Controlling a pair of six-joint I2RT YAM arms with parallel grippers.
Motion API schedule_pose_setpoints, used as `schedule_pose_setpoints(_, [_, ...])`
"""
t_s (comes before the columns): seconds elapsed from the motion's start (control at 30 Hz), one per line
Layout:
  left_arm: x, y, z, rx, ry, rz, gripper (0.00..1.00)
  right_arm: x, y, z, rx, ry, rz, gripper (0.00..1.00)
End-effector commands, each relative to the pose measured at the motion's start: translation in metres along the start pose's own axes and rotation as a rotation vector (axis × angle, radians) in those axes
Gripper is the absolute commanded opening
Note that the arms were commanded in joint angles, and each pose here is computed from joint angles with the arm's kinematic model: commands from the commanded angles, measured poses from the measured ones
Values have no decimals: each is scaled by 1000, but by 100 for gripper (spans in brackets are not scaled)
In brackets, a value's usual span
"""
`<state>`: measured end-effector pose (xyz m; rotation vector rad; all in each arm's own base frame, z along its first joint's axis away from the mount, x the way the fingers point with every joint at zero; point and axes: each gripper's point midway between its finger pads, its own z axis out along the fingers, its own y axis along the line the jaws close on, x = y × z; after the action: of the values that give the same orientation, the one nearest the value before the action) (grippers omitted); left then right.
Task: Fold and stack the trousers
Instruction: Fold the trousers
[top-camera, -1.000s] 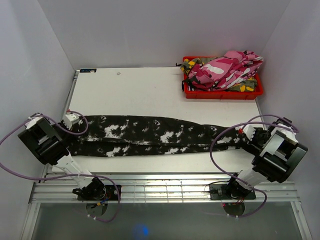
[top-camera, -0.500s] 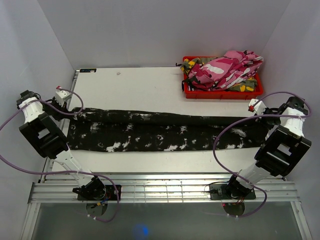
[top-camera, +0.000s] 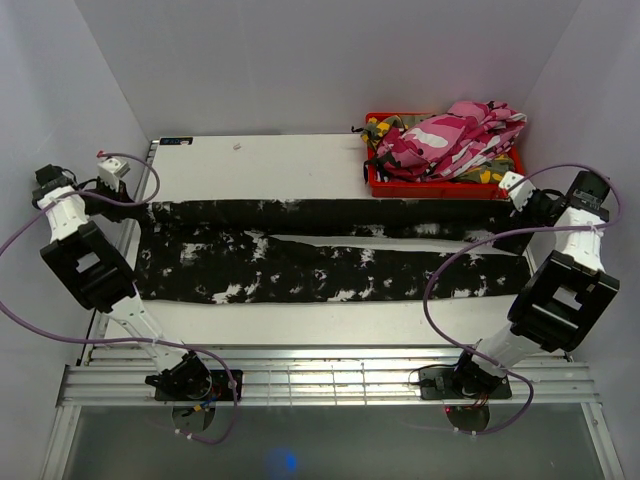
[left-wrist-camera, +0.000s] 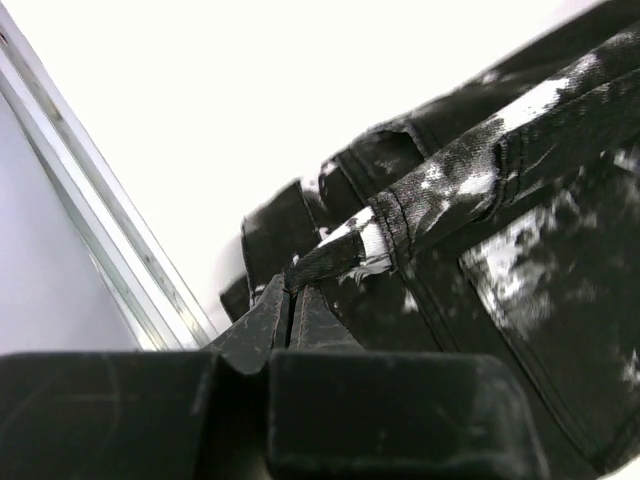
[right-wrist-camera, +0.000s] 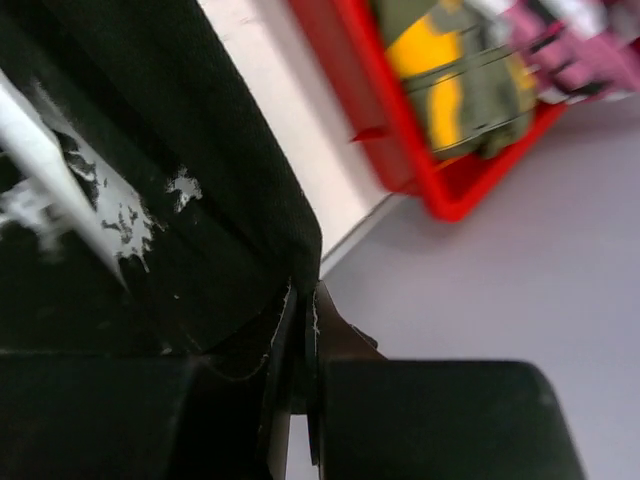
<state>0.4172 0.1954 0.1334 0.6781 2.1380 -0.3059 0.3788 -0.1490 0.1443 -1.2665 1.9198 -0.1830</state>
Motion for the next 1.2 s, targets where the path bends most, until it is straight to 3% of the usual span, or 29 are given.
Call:
schedule_pose_setpoints(0.0, [-37, 52, -31, -185, -98, 105, 0, -12, -91, -34, 305, 27, -173, 8])
schedule_pose_setpoints(0.13, [-61, 26, -61, -200, -184, 229, 0, -22, -87, -50, 354, -2, -249, 8])
schedule_pose_setpoints(0.2, [-39, 5, -62, -167, -162, 238, 0, -15, -68, -57, 328, -17, -259, 8])
schedule_pose_setpoints(0.23, [-34, -2, -68, -168, -135, 340, 0, -10, -61, -58, 314, -3, -314, 8])
schedule_pose_setpoints(0.5, [96, -73, -100, 24, 30, 251, 0, 74, 27, -66, 199, 107, -365, 8])
schedule_pose_setpoints(0.53, [121, -96, -91, 81, 58, 211, 0, 82, 46, -59, 160, 110, -348, 8])
schedule_pose_setpoints(0.6, [162, -103, -87, 85, 194, 249, 0, 94, 64, -54, 117, 138, -363, 8])
schedule_pose_setpoints(0.63, [186, -130, -73, 122, 214, 211, 0, 100, 85, -46, 77, 144, -355, 8])
schedule_pose_setpoints(0.67, [202, -128, -71, 106, 271, 259, 0, 102, 95, -43, 55, 150, -366, 8])
schedule_pose_setpoints(0.77, [222, -149, -62, 144, 304, 286, 0, 108, 124, -36, -16, 172, -423, 9])
schedule_pose_setpoints(0.83, [219, -146, -63, 136, 298, 265, 15, 108, 124, -37, -13, 177, -421, 23])
schedule_pose_setpoints(0.87, [212, -139, -71, 128, 287, 258, 31, 107, 121, -40, -3, 180, -414, 31])
schedule_pose_setpoints(0.9, [200, -132, -75, 111, 241, 268, 38, 106, 110, -44, 15, 189, -415, 57])
schedule_pose_setpoints(0.93, [189, -126, -81, 98, 214, 292, 52, 106, 106, -47, 24, 192, -385, 68])
schedule_pose_setpoints(0.97, [173, -118, -93, 86, 194, 297, 78, 104, 104, -50, 19, 187, -366, 75])
schedule_pose_setpoints(1.03, [150, -109, -101, 63, 147, 326, 90, 99, 81, -63, 44, 195, -370, 89])
schedule_pose_setpoints(1.07, [137, -108, -108, 52, 131, 329, 91, 96, 77, -66, 42, 188, -350, 97])
schedule_pose_setpoints(1.1, [124, -97, -115, 20, 125, 361, 93, 88, 71, -74, 24, 177, -329, 90])
schedule_pose_setpoints(1.17, [111, -96, -120, 19, 122, 376, 93, 82, 67, -80, 5, 179, -316, 90])
